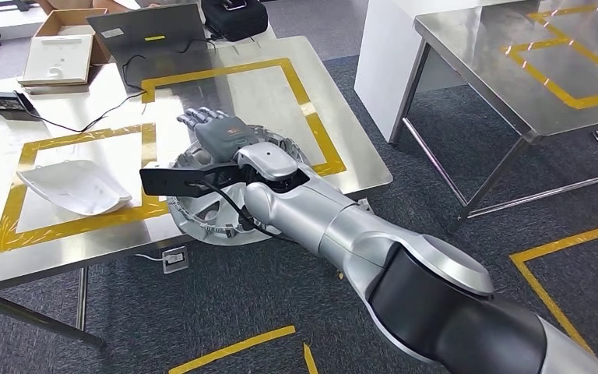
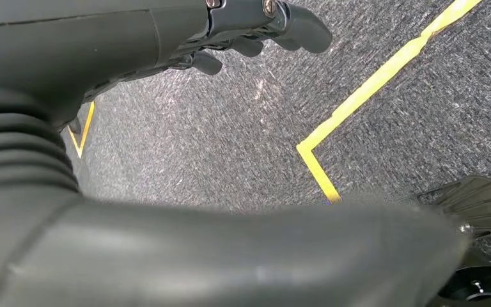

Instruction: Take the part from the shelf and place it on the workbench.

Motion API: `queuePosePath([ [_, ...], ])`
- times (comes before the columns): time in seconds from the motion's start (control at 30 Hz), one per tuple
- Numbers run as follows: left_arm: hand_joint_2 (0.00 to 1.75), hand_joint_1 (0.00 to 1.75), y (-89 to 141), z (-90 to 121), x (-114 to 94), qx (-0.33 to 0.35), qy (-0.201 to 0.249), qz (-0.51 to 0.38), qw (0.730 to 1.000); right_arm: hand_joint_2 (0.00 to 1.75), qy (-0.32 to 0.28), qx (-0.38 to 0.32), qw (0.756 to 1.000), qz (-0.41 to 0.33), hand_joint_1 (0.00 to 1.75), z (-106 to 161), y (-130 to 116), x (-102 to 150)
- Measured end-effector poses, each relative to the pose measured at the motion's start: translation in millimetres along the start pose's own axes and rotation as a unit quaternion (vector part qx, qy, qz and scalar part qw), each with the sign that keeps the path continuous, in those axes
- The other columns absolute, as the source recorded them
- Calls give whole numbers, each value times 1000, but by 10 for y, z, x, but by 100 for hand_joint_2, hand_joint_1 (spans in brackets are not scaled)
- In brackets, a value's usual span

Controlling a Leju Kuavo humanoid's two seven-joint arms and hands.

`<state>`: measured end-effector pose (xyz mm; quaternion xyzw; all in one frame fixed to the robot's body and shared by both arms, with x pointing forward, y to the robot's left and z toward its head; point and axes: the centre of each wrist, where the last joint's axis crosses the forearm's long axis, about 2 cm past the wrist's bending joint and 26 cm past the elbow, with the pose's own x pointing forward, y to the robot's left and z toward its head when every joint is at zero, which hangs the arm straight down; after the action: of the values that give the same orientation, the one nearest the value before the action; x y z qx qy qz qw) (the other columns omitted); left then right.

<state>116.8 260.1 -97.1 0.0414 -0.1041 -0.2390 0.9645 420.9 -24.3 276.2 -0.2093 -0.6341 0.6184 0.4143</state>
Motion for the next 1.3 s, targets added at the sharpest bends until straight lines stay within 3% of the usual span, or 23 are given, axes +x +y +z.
queuePosePath([
  [0.2, 0, 0, -5, 0, -14, 6, 6, 8, 1000, 0, -30, -64, 997, -14, 0, -13, -157, -18],
  [0.33, 0, 0, -52, -3, -129, 16, 35, 22, 999, 0, -71, -164, 982, -57, 0, 13, -575, -98],
  [0.47, 0, 0, -116, -2, -304, 17, 60, 29, 998, 0, -109, -214, 964, -116, 0, 169, -991, -180],
  [0.67, 0, 0, -157, 2, -342, 19, 57, 34, 998, 0, -152, -306, 924, -170, 0, 508, -1365, -400],
  [1.03, 0, 0, -196, 6, -415, 25, 50, 64, 996, 0, -193, -383, 879, -207, 0, 1019, -1275, -744],
  [1.3, 0, 0, -259, 15, -511, 20, 62, 65, 996, 0, -163, -404, 878, -198, 0, 1267, -1087, -1032],
])
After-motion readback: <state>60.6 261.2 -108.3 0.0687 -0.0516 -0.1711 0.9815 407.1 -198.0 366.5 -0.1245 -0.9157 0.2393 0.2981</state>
